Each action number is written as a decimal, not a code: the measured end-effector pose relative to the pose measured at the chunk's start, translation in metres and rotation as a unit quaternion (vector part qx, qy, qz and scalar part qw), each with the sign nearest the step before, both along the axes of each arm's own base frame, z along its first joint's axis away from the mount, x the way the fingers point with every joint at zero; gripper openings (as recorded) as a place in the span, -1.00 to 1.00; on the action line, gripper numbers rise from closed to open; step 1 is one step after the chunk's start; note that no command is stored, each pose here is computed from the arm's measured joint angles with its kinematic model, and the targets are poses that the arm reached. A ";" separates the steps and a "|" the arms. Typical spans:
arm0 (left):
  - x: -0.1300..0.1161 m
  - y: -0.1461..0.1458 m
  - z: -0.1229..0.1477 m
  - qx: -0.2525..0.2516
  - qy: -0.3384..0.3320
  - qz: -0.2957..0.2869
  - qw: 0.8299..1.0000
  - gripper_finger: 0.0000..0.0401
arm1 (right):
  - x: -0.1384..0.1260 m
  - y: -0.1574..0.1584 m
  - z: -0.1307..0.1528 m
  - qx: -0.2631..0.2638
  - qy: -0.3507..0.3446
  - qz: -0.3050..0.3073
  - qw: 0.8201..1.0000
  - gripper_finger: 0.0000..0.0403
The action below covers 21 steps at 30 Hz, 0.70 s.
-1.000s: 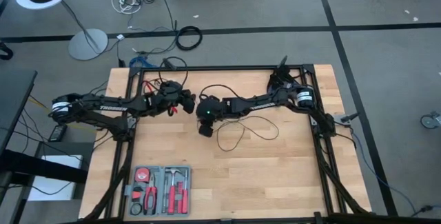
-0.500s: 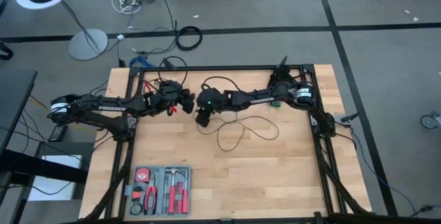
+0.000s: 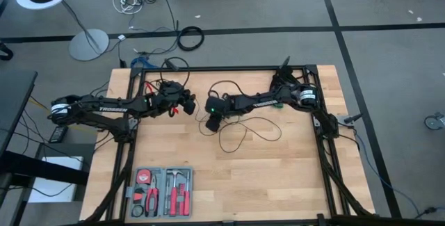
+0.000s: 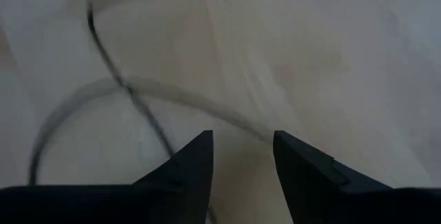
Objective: Coil cords
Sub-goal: Coil the black wire onto the black spool
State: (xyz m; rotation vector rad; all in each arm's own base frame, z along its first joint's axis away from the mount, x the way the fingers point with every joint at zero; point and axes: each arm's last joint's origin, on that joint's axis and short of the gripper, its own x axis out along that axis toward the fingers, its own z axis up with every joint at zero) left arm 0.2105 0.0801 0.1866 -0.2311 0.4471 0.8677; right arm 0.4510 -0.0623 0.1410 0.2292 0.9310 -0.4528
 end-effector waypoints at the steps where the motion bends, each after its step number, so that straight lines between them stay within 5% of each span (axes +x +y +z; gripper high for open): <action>1: 0.000 0.000 0.000 0.000 0.002 0.000 1.000 -1.00 | -0.003 0.004 -0.001 -0.012 0.003 -0.002 1.000 -0.25; 7: -0.001 0.000 -0.002 -0.005 0.011 -0.001 1.000 -1.00 | -0.040 0.030 0.007 -0.085 -0.016 -0.029 0.996 -0.25; 11: -0.001 0.000 -0.001 -0.006 0.005 -0.002 1.000 -1.00 | -0.075 0.043 0.014 -0.095 -0.152 -0.033 0.983 -0.25; 13: 0.001 0.000 0.001 -0.007 -0.011 -0.012 1.000 -1.00 | -0.091 0.047 0.011 -0.089 -0.267 -0.041 0.959 -0.25; 17: 0.006 -0.001 0.008 0.002 -0.052 -0.037 0.998 -1.00 | -0.115 0.045 -0.014 -0.062 -0.464 -0.087 0.880 -0.25; 21: 0.011 -0.004 0.018 0.039 -0.085 -0.058 0.994 -1.00 | -0.094 0.038 -0.048 -0.049 -0.501 -0.110 0.857 -0.25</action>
